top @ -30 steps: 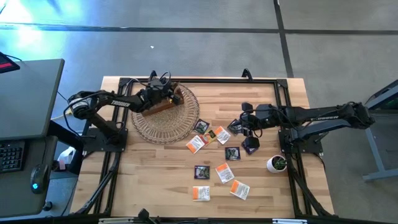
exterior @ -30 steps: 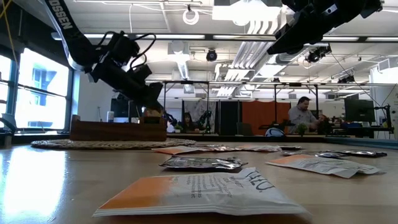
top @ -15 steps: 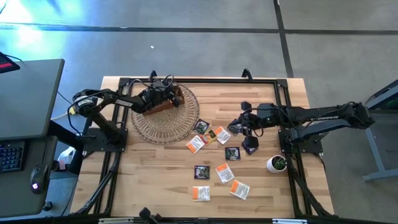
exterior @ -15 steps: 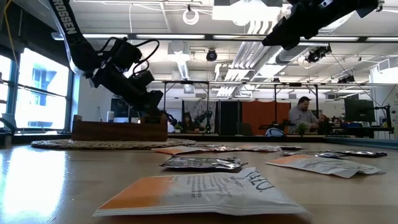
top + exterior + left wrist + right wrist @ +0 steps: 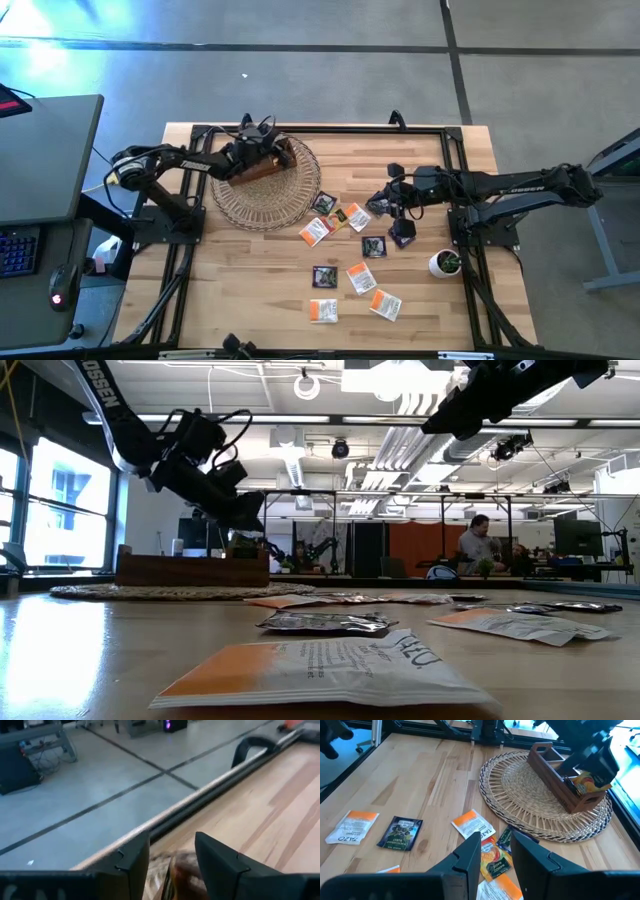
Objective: Pick & Place Tea
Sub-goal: Put the yellow tea bag into the right section of the wooden organizer
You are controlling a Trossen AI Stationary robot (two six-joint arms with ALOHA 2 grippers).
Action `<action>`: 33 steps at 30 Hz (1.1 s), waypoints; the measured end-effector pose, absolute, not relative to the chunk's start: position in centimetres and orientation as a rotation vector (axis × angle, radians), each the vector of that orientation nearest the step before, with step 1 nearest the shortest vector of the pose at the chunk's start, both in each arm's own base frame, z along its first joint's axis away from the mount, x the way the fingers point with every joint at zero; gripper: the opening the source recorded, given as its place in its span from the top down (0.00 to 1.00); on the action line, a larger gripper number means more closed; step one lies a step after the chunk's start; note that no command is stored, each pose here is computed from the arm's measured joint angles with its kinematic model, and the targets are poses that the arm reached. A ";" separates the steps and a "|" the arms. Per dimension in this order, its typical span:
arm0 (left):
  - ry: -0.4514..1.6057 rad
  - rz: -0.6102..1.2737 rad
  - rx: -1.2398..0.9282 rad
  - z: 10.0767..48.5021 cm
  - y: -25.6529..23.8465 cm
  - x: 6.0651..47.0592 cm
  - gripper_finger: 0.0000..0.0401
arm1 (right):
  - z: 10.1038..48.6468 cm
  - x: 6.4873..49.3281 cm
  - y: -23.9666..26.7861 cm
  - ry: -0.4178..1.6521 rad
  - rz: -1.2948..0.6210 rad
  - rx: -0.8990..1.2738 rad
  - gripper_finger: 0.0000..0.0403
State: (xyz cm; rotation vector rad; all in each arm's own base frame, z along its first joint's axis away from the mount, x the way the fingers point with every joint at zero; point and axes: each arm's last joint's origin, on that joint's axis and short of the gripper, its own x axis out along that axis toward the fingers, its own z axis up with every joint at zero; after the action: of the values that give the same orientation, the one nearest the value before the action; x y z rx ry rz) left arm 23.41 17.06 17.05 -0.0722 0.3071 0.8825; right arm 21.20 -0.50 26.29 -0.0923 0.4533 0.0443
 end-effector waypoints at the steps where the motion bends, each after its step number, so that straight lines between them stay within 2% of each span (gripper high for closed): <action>1: 0.294 0.872 -0.072 17.4 17.1 23.5 0.61 | 26.3 21.2 -0.5 0.453 0.044 -0.092 0.74; 7: 0.275 0.858 -0.071 18.2 17.3 23.8 0.61 | 26.3 21.2 -0.4 0.453 0.061 -0.089 0.74; 11: 0.376 0.898 -0.080 17.6 17.3 23.7 0.63 | 26.3 21.2 -0.4 0.453 0.062 -0.088 0.74; 14: 0.458 0.945 -0.090 17.0 17.2 23.3 0.72 | 26.3 21.2 -0.4 0.453 0.062 -0.088 0.74; 18: 0.486 0.938 -0.111 16.7 17.1 23.2 0.92 | 26.3 21.2 -0.4 0.453 0.062 -0.088 0.74; 20: 0.480 0.915 -0.117 16.7 17.1 23.3 0.98 | 26.3 21.2 -0.4 0.453 0.062 -0.088 0.74; 24: 0.476 0.914 -0.114 16.8 17.0 23.4 0.96 | 26.3 21.2 -0.4 0.453 0.062 -0.088 0.74; 33: 0.511 0.825 -0.068 16.8 14.8 24.6 1.00 | 26.2 21.2 -0.4 0.461 0.061 -0.080 0.74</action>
State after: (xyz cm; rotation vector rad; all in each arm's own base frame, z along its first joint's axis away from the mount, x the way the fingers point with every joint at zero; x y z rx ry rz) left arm 24.59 14.81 16.78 -0.0684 0.5113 0.8254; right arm 21.16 -0.45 26.22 -0.0797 0.4608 0.0608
